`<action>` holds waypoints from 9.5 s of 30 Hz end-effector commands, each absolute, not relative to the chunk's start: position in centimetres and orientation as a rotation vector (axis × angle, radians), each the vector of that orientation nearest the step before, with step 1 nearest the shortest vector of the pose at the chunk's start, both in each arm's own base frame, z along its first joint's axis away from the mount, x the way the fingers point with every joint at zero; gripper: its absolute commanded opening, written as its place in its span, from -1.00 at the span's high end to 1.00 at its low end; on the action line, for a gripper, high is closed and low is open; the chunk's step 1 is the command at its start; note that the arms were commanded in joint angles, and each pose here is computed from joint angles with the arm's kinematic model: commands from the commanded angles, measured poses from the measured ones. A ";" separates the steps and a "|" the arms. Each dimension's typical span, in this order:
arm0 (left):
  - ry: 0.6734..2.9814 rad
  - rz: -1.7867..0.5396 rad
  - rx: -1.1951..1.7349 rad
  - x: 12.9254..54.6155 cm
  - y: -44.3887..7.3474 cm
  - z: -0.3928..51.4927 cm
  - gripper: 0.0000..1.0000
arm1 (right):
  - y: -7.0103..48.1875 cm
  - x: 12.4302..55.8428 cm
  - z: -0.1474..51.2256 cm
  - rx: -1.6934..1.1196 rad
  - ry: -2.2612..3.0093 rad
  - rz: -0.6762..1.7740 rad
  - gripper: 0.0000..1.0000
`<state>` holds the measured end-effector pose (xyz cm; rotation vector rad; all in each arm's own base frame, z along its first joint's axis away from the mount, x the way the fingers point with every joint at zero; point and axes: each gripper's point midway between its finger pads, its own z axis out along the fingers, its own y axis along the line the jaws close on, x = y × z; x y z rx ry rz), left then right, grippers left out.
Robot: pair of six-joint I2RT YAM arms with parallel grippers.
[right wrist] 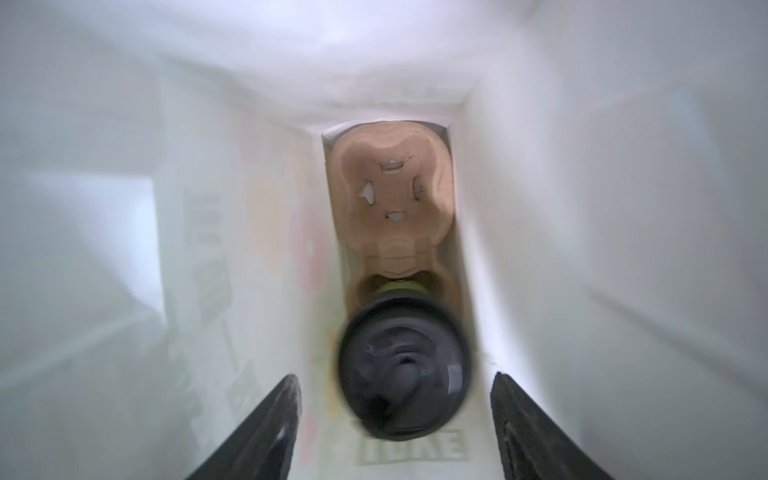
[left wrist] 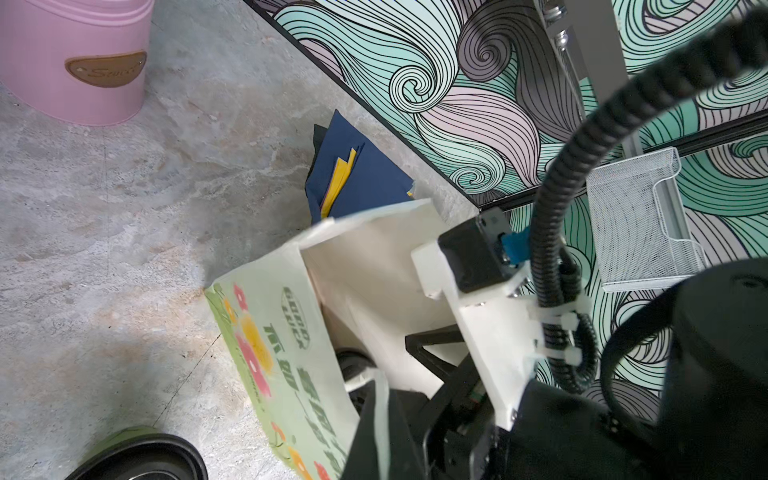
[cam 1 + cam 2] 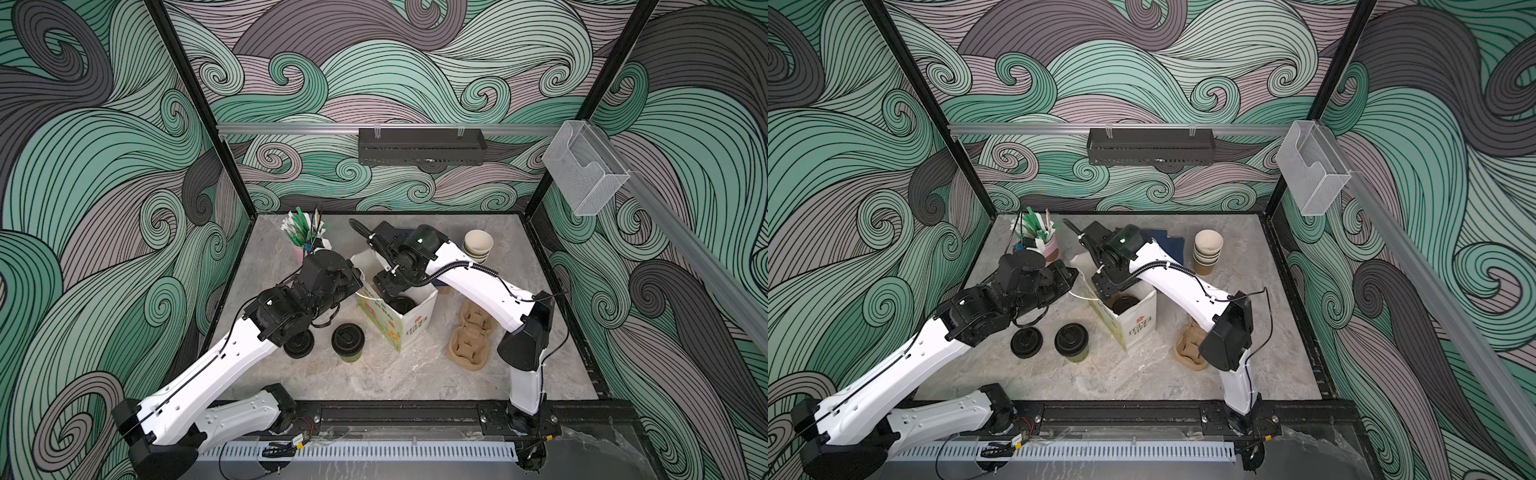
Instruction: Pack the takeout coffee
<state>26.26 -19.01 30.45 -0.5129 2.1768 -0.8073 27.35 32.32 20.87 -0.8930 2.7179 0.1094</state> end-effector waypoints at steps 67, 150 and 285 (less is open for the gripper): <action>2.581 -0.119 0.834 37.9 -22.1 26.3 0.22 | 14.4 20.4 34.2 -0.267 2.291 0.212 -0.40; 2.237 -0.309 -0.462 19.9 -2.1 33.0 -0.21 | 35.9 33.1 26.2 -0.488 2.487 0.253 0.60; 2.215 -0.745 -0.292 31.0 -9.6 33.1 -0.53 | 31.2 34.2 32.4 0.077 2.398 1.004 -0.39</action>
